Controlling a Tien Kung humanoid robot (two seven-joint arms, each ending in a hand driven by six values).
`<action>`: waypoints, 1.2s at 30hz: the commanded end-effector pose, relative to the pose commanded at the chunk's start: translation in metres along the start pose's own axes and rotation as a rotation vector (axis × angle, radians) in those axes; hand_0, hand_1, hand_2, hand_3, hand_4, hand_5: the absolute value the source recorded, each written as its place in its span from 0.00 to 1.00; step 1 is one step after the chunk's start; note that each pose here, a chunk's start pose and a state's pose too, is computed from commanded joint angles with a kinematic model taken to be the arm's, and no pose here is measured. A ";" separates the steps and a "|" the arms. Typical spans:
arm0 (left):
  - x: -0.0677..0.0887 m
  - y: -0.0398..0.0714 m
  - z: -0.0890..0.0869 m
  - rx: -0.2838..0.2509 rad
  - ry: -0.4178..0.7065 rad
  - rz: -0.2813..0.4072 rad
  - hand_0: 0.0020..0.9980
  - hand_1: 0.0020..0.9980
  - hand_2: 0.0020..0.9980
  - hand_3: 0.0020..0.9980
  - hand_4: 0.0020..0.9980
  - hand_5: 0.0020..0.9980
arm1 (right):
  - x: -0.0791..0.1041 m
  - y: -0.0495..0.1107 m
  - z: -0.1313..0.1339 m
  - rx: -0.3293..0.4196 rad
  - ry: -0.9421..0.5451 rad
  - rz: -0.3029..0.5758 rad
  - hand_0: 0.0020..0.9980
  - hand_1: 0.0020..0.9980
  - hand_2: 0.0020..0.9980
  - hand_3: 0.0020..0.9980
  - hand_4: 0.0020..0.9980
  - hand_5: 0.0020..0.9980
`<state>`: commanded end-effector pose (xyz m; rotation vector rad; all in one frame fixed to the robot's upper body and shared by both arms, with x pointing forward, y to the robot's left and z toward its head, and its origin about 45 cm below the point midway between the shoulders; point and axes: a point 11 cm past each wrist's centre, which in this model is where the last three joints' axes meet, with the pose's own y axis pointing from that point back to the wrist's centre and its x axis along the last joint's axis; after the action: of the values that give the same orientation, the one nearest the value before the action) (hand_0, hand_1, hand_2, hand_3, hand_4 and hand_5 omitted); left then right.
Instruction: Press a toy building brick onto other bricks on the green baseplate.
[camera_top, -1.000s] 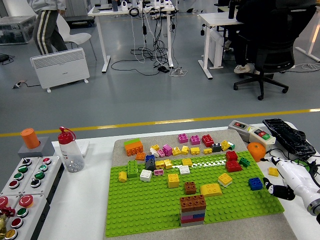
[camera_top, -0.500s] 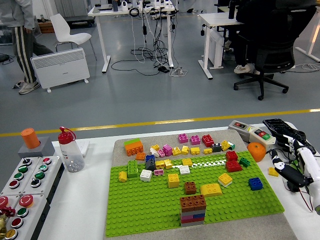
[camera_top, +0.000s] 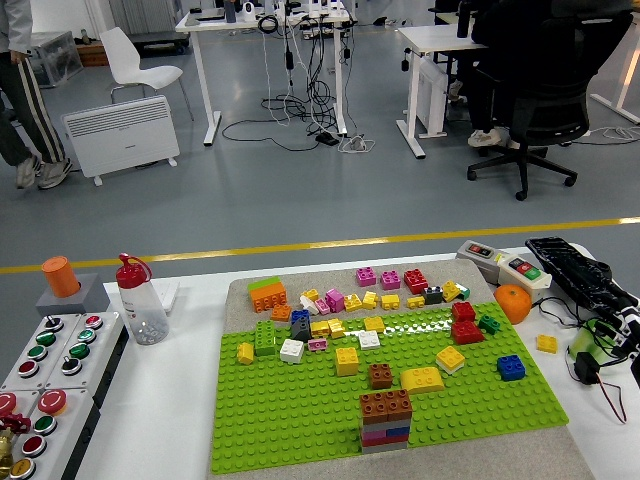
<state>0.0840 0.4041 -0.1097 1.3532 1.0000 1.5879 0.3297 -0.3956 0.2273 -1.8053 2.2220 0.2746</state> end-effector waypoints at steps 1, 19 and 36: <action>0.000 0.000 0.000 0.000 0.000 0.000 0.66 0.69 0.70 0.58 0.29 1.00 | 0.001 0.000 0.000 -0.002 -0.038 0.005 0.82 0.79 0.79 0.74 0.52 0.42; -0.001 0.000 -0.001 0.003 -0.002 -0.004 0.66 0.68 0.70 0.58 0.29 1.00 | 0.002 0.000 0.011 -0.085 -0.653 0.057 0.87 0.83 0.85 0.82 0.53 0.43; -0.004 0.000 -0.006 0.014 -0.005 -0.006 0.66 0.69 0.70 0.58 0.29 1.00 | 0.007 0.002 0.022 -0.133 -0.819 0.096 0.84 0.80 0.81 0.78 0.54 0.45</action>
<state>0.0784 0.3998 -0.1120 1.3616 1.0131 1.5748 0.3281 -0.3947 0.2037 -1.2856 1.7108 0.9948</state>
